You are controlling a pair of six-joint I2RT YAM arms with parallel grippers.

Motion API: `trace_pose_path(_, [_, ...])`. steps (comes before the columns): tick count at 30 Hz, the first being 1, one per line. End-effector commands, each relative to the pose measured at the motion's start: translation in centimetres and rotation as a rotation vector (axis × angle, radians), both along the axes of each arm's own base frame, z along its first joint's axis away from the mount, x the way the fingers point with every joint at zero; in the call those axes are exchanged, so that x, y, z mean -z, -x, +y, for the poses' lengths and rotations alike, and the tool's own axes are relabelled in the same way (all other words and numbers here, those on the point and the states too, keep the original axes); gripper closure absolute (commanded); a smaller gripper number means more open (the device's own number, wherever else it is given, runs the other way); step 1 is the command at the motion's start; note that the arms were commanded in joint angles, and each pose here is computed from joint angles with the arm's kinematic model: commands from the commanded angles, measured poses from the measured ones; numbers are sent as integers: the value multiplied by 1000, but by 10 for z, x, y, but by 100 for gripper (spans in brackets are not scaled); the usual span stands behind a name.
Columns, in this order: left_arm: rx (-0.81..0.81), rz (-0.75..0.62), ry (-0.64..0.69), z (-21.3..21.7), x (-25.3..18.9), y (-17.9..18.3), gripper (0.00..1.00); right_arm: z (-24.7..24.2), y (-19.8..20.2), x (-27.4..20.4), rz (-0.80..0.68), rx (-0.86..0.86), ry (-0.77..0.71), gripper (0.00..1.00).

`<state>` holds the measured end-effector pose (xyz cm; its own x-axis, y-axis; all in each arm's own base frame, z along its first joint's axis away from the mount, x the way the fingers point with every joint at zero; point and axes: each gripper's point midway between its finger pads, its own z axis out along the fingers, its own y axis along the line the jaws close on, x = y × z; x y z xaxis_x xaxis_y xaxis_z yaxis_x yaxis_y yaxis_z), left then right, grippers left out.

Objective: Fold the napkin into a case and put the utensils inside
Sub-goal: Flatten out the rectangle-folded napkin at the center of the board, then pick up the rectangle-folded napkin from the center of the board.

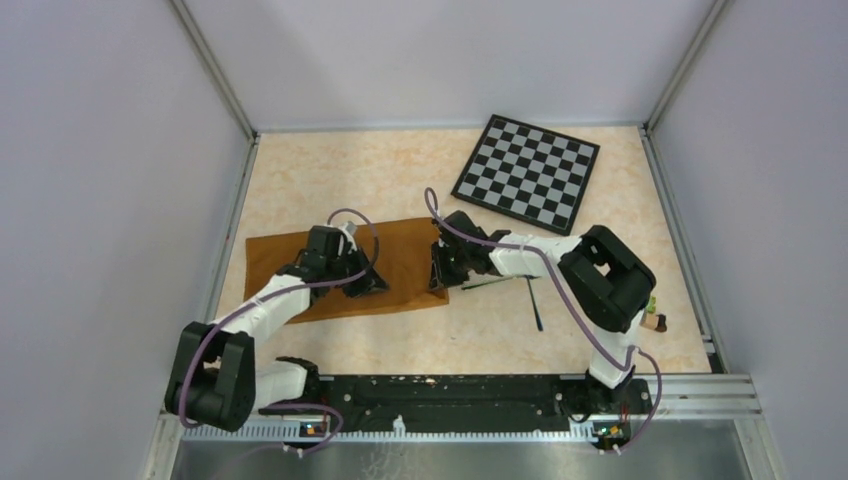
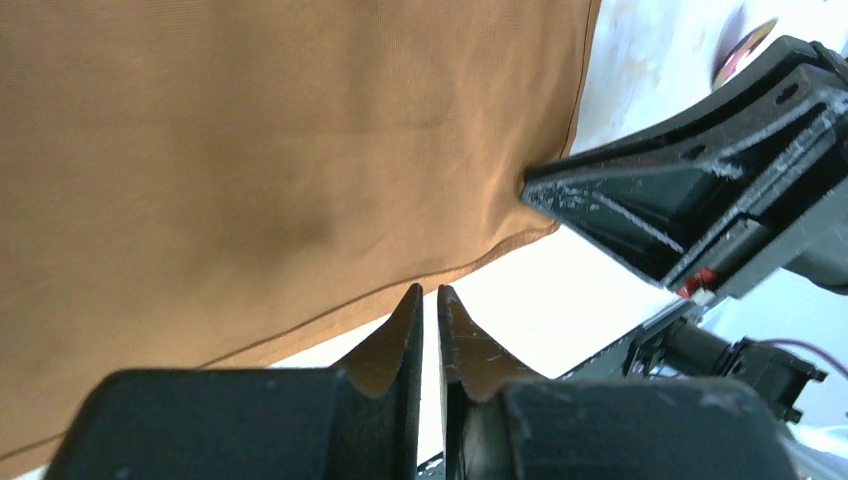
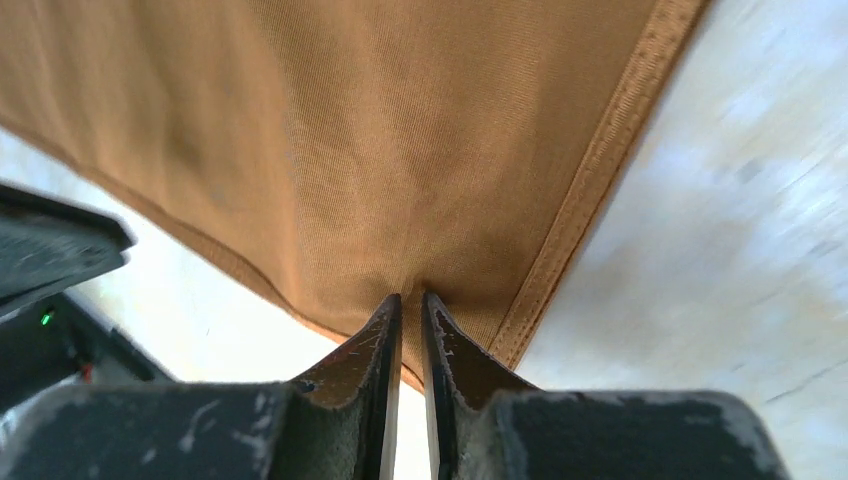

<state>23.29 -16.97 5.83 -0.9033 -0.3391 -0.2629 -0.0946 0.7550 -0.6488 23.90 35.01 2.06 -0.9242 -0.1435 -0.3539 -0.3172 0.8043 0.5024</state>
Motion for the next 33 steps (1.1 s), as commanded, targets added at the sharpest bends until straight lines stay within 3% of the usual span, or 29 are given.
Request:
trace_pose_path(1, [-12, -102, 6, 17, -29, -22, 85, -49, -45, 37, -115, 36, 273, 87])
trace_pose_path(3, [-28, -110, 5, 27, -32, -29, 83, -51, -53, 33, -137, 18, 296, 86])
trace_pose_path(6, [-24, -126, 16, 32, -36, -43, 77, -32, -51, 4, -145, -43, 204, 76])
trace_pose_path(10, [43, -98, 74, 18, -37, -54, 73, -18, -63, -58, -194, -22, 99, 47])
trace_pose_path(13, [36, -128, 83, 17, -44, -61, 69, -32, -74, -64, -140, 24, 223, 31])
trace_pose_path(17, [33, -169, 62, 21, -55, -61, 62, -34, -82, -55, -89, 31, 337, 29])
trace_pose_path(26, [36, -251, -48, 38, -72, -47, 30, -23, -105, -46, -131, -14, 454, 25])
trace_pose_path(33, [22, -331, -94, 46, -94, -44, 21, -15, -108, -23, -113, -38, 496, 24])
